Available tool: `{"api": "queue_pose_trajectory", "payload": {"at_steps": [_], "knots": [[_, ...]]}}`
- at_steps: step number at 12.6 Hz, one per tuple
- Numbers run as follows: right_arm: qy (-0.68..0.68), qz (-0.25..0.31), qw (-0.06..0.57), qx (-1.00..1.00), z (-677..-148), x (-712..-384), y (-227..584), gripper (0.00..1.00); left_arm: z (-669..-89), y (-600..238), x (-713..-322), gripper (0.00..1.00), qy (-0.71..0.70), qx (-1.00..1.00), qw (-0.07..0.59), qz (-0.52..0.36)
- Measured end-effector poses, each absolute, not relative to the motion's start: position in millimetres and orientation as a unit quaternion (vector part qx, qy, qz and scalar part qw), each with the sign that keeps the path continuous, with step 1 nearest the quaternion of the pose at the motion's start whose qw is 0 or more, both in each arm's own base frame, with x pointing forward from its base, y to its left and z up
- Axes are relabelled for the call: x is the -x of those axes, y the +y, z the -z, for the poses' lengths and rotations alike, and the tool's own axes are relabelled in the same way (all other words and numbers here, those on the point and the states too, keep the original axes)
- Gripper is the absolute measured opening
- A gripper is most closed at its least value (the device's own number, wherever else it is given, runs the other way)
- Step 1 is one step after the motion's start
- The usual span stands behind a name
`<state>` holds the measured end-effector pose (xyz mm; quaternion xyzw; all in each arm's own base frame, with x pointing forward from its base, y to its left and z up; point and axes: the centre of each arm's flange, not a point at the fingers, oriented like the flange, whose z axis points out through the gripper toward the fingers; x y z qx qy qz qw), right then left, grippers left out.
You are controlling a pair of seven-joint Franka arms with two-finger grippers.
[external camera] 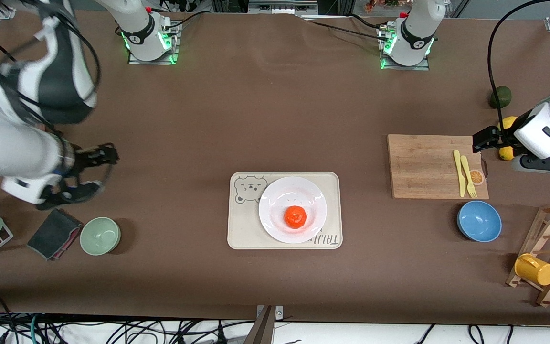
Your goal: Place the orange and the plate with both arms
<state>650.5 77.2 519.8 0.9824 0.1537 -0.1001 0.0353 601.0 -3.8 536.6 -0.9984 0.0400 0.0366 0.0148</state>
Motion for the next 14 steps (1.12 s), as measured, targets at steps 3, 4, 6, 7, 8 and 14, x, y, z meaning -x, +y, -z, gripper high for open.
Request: {"api": "queue_pose_trajectory", "payload": {"at_steps": [3, 4, 6, 7, 8, 14], "knots": [[0.079, 0.078, 0.029, -0.993, -556, -605, 41, 1.0, -537, -4, -601, 1.0, 0.04, 0.998, 0.015, -0.037], [0.067, 0.061, 0.028, -0.995, -551, -593, 34, 1.0, -537, -4, -601, 1.0, 0.04, 0.998, 0.015, -0.037], [0.042, 0.029, 0.016, -0.999, -541, -571, 17, 1.0, -537, -4, -601, 1.0, 0.04, 0.998, 0.015, -0.037], [0.03, 0.02, 0.008, -0.999, -545, -562, 5, 1.0, -537, -4, -601, 1.0, 0.04, 0.998, 0.015, -0.037], [0.019, 0.015, 0.005, -1.0, -552, -555, -6, 1.0, -537, -4, -601, 1.0, 0.04, 0.998, 0.015, -0.037], [-0.005, 0.018, 0.003, -1.0, -566, -543, -33, 1.0, -537, -4, -601, 1.0, 0.04, 0.998, 0.015, -0.037]]}}
